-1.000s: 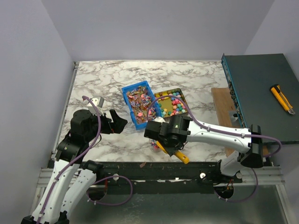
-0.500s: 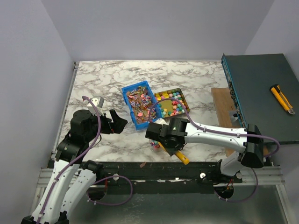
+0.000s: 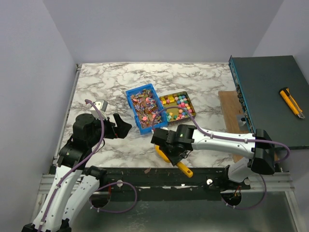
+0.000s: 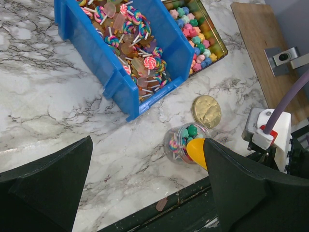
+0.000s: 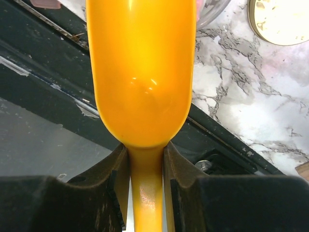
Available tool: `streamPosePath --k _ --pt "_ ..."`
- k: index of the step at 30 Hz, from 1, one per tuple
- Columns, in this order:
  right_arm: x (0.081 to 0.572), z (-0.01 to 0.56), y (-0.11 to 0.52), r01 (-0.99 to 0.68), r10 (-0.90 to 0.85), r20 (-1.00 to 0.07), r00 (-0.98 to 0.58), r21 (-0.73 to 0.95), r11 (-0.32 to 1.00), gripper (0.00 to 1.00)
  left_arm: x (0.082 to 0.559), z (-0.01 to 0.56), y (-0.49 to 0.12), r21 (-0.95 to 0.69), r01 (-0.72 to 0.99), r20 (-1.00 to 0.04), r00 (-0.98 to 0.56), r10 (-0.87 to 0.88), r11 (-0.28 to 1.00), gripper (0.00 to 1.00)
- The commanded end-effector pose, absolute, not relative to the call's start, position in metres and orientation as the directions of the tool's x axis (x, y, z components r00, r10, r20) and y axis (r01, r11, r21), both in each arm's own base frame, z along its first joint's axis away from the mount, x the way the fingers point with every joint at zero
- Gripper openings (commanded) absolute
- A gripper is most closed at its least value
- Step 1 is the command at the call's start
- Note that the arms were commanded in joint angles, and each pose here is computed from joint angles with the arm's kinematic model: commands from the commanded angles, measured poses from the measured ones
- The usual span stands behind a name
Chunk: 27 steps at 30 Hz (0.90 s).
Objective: Pack the candies
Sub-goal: Place the fake candies in the packing bottle.
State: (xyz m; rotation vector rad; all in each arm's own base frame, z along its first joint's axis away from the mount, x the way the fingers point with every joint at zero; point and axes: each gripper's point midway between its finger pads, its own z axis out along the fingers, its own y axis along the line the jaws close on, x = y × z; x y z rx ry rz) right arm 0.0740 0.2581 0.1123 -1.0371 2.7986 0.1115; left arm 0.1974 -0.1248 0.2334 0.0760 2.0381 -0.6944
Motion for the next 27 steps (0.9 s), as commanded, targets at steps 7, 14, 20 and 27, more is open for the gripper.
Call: streamPosePath --k 7,14,20,27 --pt "0.101 0.154 0.273 -0.640 -0.606 -0.340 -0.719 -0.015 0.768 0.01 0.196 0.228 -0.125 -0.438 0.322 -0.802 -0.562 -0.203 0.839 0.99" --pt "0.137 0.176 0.264 -0.546 -0.526 -0.476 -0.705 -0.110 0.830 0.01 0.197 0.226 -0.126 -0.439 0.318 -0.798 -0.569 -0.201 0.840 0.99" --pt "0.168 0.182 0.245 -0.426 -0.429 -0.566 -0.704 -0.146 0.893 0.01 0.198 0.224 -0.126 -0.439 0.314 -0.794 -0.575 -0.199 0.842 0.99" --pt "0.198 0.176 0.224 -0.286 -0.261 -0.641 -0.722 -0.067 0.956 0.01 0.199 0.222 -0.126 -0.439 0.310 -0.788 -0.583 -0.196 0.843 0.99"
